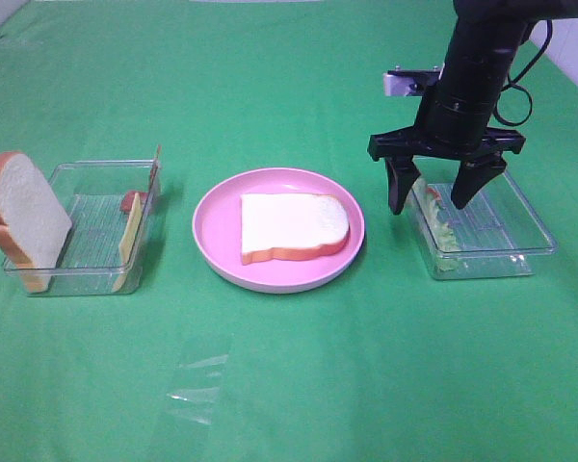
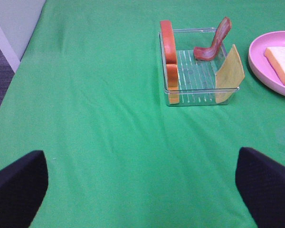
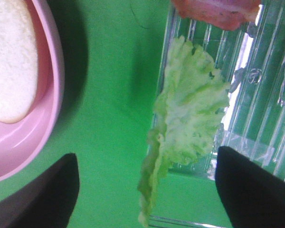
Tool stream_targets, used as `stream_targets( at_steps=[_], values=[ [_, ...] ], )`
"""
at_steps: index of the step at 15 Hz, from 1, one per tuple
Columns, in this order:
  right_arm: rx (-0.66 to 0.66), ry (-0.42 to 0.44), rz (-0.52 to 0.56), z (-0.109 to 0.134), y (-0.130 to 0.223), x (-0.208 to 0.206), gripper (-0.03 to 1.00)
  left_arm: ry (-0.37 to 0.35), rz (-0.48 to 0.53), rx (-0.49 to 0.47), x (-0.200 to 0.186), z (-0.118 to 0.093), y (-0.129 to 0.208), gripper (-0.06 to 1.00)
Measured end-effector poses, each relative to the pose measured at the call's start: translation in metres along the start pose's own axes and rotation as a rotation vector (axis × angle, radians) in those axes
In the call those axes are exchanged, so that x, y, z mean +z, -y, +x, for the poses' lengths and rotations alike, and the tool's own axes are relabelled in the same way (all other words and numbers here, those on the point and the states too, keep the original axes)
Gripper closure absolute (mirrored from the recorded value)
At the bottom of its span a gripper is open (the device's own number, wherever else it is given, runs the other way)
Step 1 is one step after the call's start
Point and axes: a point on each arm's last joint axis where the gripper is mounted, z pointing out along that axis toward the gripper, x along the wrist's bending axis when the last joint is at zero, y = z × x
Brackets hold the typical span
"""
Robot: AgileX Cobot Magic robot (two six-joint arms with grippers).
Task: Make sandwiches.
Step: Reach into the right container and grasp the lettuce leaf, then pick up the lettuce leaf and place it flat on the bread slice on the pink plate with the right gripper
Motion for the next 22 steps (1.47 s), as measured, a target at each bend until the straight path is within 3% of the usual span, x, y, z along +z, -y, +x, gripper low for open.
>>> stream_targets(
  at_steps=[4,8,10,12,18,22],
  values=[
    [0.004,0.014,0.009,-0.001,-0.001,0.004,0.30,0.000,0.000,0.000,0.000,0.000,0.000,-0.05],
    [0.017,0.079,0.015,-0.007,0.000,0.004,0.60,0.000,0.000,0.000,0.000,0.000,0.000,-0.05],
    [0.022,0.069,0.019,-0.006,0.000,0.004,0.67,0.000,0.000,0.000,0.000,0.000,0.000,-0.05],
    [0.026,0.057,0.025,-0.005,0.001,0.004,0.92,0.000,0.000,0.000,0.000,0.000,0.000,-0.05],
    [0.017,0.051,0.031,-0.004,0.007,-0.010,0.95,0.000,0.000,0.000,0.000,0.000,0.000,-0.05],
    [0.016,0.004,-0.134,0.001,0.031,-0.085,0.95,0.000,0.000,0.000,0.000,0.000,0.000,-0.05]
  ],
)
